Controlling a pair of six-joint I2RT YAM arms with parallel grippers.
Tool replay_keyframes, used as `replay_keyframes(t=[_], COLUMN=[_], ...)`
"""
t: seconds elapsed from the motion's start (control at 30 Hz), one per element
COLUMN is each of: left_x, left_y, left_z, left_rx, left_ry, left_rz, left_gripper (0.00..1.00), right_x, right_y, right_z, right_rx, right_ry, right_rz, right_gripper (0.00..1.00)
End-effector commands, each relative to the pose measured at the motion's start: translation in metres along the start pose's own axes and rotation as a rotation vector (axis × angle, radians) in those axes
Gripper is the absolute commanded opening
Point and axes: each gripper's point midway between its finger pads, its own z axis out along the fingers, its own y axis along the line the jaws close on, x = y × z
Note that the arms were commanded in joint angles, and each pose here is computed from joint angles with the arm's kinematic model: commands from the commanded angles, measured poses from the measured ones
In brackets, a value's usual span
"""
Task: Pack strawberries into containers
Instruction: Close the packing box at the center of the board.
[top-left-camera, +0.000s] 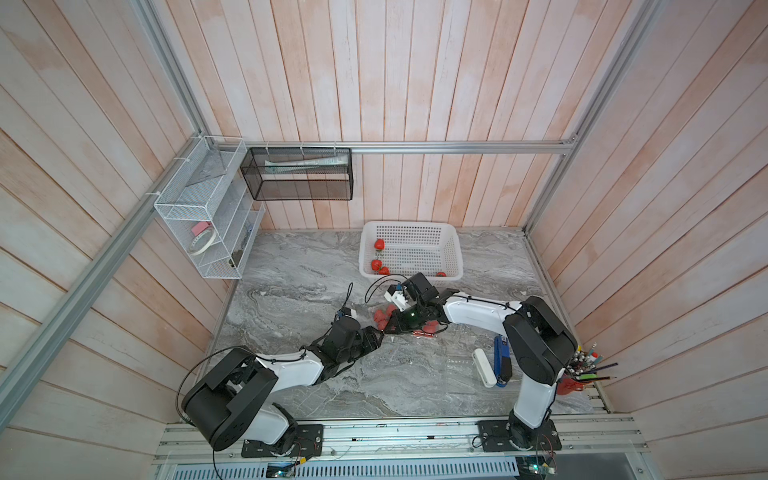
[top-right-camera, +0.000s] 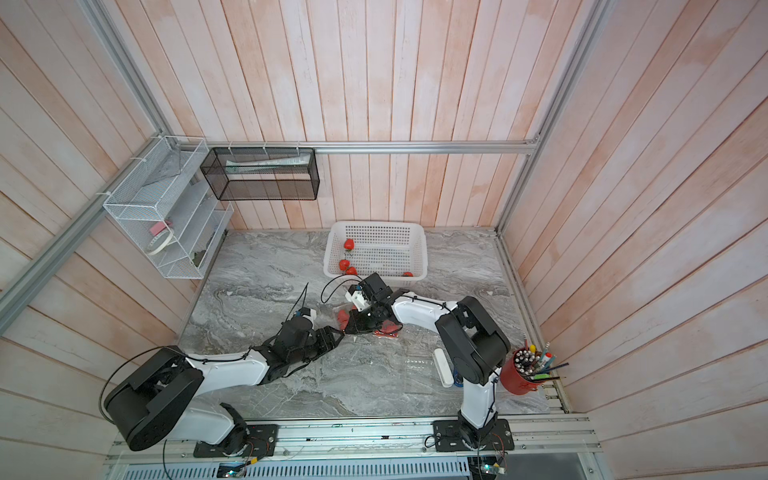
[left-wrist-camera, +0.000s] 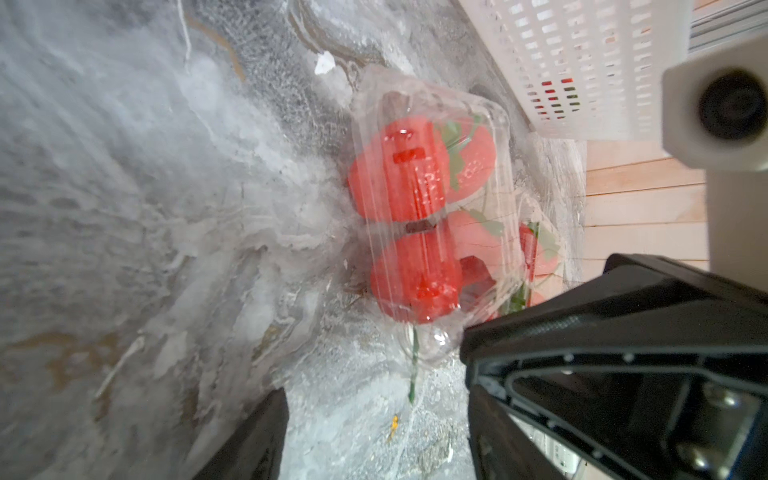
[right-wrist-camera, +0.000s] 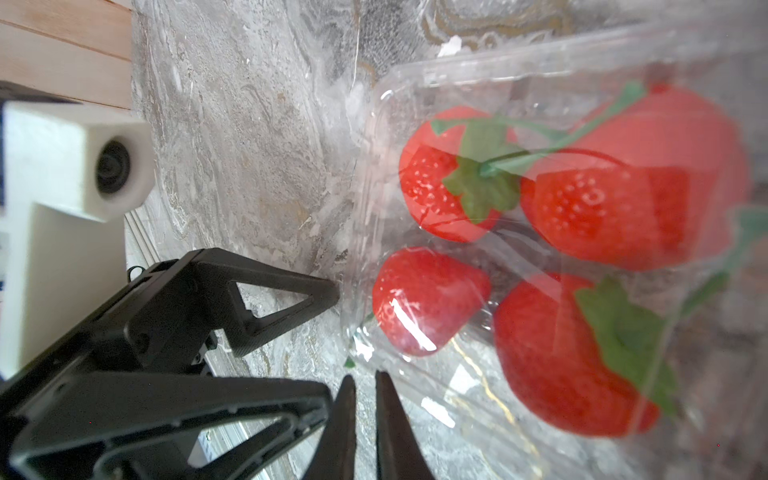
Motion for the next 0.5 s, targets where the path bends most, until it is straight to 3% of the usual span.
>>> replay_keyframes(t=[0.0, 0.17, 0.47], left_x=[-0.003, 0.0, -0.013], left_y=[-0.008, -0.014, -0.014], left_z=[0.005, 0.003, -0.001], left_rx=[0.02, 0.036, -0.009], left_ry=[0.006, 0.026, -0.023], left_rz=[0.013, 0.035, 0.076], left_gripper=[0.72, 0.62, 0.67], right_x=[-0.003, -0.007, -0.016], right_y=[-0.001, 0.002, 0.01], right_z=[0.003, 0.0, -0.004], right_rx=[-0.007, -0.015, -0.028], right_ry=[0.0, -0.007, -0.014], right_rz=[-0.005, -0.006, -0.02], right_gripper=[0.13, 0.12, 0.13])
